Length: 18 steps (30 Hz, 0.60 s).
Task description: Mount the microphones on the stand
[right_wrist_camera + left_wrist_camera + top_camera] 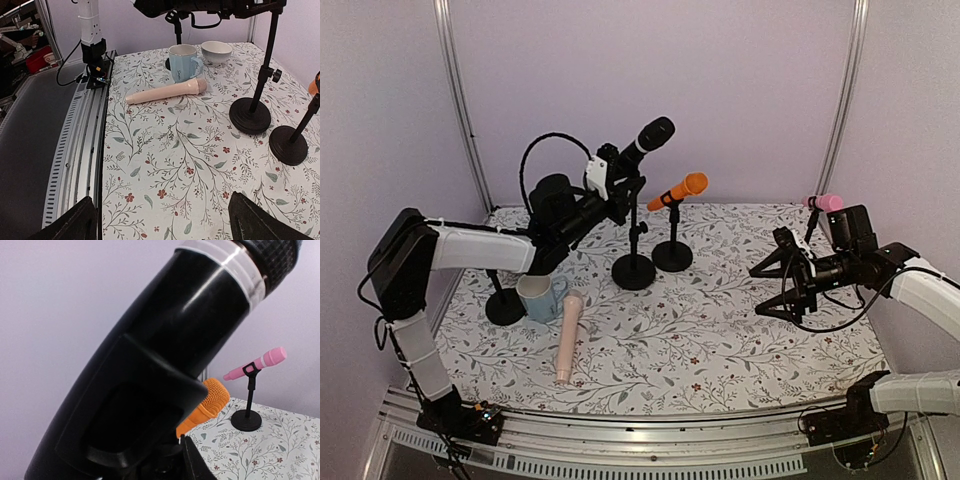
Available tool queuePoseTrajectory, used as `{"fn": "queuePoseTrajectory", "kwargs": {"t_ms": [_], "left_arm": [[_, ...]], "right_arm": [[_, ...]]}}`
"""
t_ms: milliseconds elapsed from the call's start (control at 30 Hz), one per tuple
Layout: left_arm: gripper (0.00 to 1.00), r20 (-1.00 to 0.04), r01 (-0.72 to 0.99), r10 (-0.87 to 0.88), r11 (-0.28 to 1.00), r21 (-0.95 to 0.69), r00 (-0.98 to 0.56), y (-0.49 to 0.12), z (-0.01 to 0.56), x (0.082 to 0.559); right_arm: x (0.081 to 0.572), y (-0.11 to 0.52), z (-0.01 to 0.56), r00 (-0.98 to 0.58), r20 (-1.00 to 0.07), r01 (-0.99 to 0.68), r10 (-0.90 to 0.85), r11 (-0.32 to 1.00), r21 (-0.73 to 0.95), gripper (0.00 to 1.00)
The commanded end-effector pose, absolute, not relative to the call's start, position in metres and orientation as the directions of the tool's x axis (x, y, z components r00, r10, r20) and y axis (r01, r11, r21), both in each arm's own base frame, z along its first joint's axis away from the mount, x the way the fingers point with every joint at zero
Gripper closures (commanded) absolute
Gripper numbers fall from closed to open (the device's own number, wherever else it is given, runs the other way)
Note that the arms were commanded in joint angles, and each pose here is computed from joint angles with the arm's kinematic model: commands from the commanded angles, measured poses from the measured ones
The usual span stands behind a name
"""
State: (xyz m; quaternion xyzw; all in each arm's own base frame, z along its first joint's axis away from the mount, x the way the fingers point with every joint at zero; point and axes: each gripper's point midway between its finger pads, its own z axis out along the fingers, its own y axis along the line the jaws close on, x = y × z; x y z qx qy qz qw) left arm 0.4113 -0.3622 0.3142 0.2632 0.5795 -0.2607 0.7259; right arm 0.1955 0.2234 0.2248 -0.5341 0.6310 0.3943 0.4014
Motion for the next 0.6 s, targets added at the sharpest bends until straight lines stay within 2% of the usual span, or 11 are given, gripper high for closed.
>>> {"fn": "queuePoseTrajectory", "kwargs": {"t_ms": [0, 367, 400, 533, 567], "left_arm": [[1.00, -0.934, 0.695, -0.200, 0.716, 0.067, 0.295, -0.356, 0.360, 0.424], [1.00, -0.941, 0.675, -0.196, 0.737, 0.045, 0.277, -0.345, 0.336, 0.453], [0.97, -0.942, 0.674, -0.194, 0.737, 0.044, 0.273, -0.346, 0.334, 0.454], [0.66, -0.946, 0.656, -0.193, 0.754, 0.026, 0.259, -0.341, 0.332, 0.455], [0.61, -0.946, 0.650, -0.197, 0.760, 0.018, 0.257, -0.339, 0.333, 0.454]], "right_arm": [[0.196, 0.225, 0.225, -0.061, -0.934, -0.995, -0.352, 0.093, 0.030, 0.08], [0.199, 0.221, 0.221, -0.035, -0.926, -0.993, -0.376, 0.119, -0.011, 0.08], [0.199, 0.222, 0.221, -0.035, -0.926, -0.993, -0.376, 0.118, -0.011, 0.08], [0.201, 0.221, 0.217, -0.044, -0.922, -0.992, -0.384, 0.123, -0.004, 0.08], [0.201, 0.221, 0.218, -0.043, -0.923, -0.992, -0.382, 0.123, -0.005, 0.08]]}}
